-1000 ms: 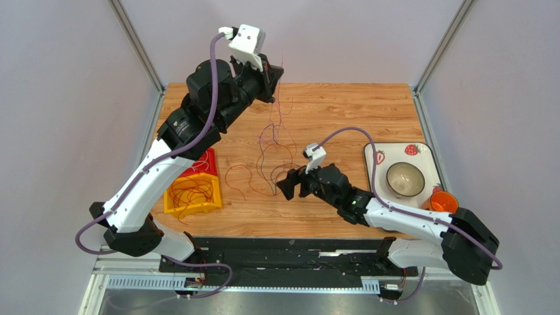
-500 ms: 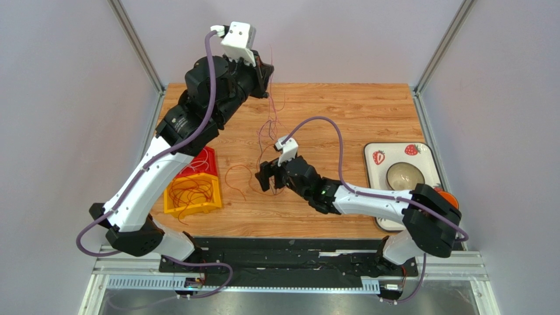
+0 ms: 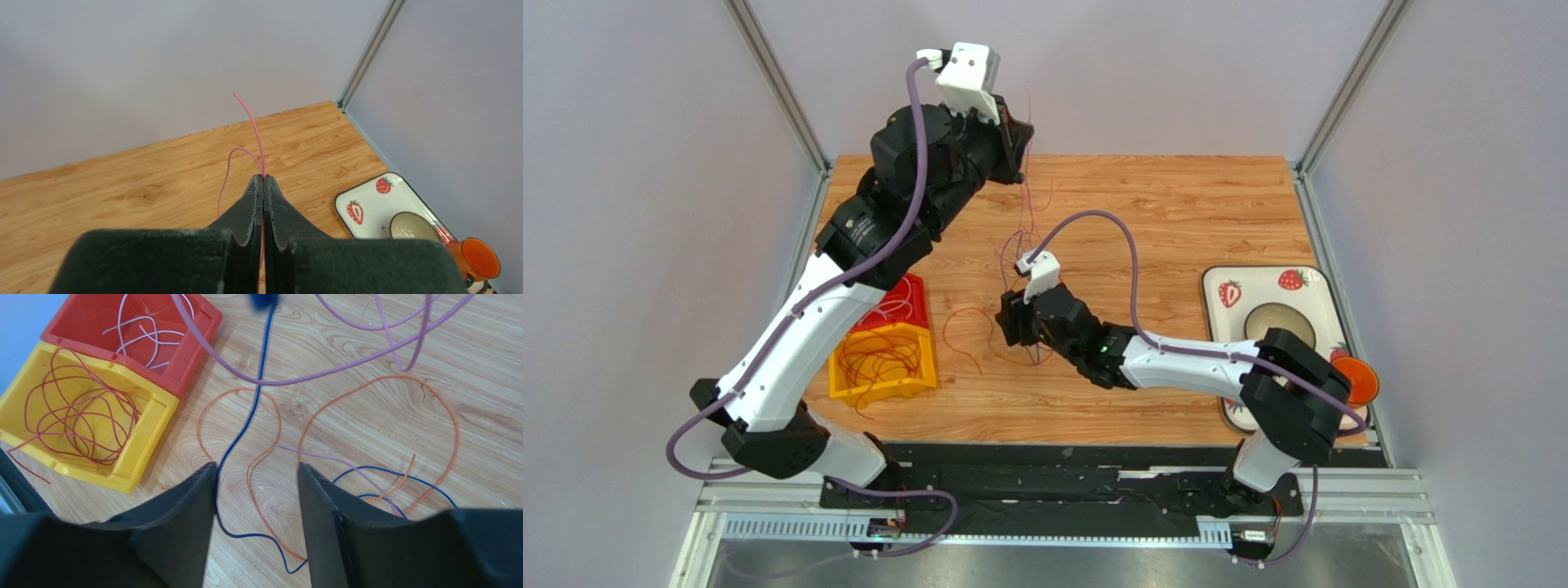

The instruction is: Untangle the cables

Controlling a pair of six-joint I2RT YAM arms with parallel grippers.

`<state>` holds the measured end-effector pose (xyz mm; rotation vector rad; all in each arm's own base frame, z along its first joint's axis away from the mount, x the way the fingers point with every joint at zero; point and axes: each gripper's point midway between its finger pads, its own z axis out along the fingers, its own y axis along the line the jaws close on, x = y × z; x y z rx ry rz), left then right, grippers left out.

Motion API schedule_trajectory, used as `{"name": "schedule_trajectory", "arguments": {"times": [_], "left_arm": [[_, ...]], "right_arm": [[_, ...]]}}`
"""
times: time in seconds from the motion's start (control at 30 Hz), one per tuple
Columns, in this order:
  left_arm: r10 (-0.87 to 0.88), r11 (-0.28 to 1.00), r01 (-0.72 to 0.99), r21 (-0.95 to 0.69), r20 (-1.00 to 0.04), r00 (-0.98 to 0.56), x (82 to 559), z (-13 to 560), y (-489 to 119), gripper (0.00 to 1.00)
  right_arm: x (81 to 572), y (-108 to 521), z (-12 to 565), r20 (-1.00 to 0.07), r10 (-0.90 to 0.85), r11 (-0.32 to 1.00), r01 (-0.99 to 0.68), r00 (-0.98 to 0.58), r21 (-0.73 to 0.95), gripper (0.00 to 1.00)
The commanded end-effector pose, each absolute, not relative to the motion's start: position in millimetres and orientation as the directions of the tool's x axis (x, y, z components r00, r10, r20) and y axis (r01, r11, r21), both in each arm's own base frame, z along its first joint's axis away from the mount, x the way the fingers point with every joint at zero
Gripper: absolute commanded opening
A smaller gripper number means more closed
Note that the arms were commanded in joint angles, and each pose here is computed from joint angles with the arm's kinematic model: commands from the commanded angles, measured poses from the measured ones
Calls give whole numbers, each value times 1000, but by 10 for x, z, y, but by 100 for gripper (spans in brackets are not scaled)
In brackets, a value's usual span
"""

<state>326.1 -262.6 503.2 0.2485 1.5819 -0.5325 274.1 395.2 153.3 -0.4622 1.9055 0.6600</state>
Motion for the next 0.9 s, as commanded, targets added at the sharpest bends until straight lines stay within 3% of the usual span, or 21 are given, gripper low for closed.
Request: {"name": "schedule_trajectory", "arguments": {"times": [0.0,0.1,0.13,0.37,0.63,0.87], "left_arm": [[-209,850,481,-215,-976,-68,3165,5214,-2541,0],[-205,854,475,-211,-977,-65,3177,5210,-2528,0],[-197,858,471,-203,-978,-62,3193,5204,-2522,0],[-154,902,399,-168,-986,-65,3355,5272,-2301,0],[-127,970,214,-111,-990,61,3519,5799,-1612,0],[-127,992,53,-118,-968,215,3334,6266,-968,0]], "right_arm": [[2813,4029,1646,-923,-7,789,-570,-384,231,47],[2786,4040,1637,-917,-17,787,-571,-398,233,17],[2766,4035,1629,-916,-23,789,-570,-401,230,0],[2458,3724,1330,-861,-48,794,-542,-506,275,0],[2253,3174,1066,-823,-1,849,-435,-568,300,0],[2357,2834,861,-772,67,908,-282,-632,310,0]]}}
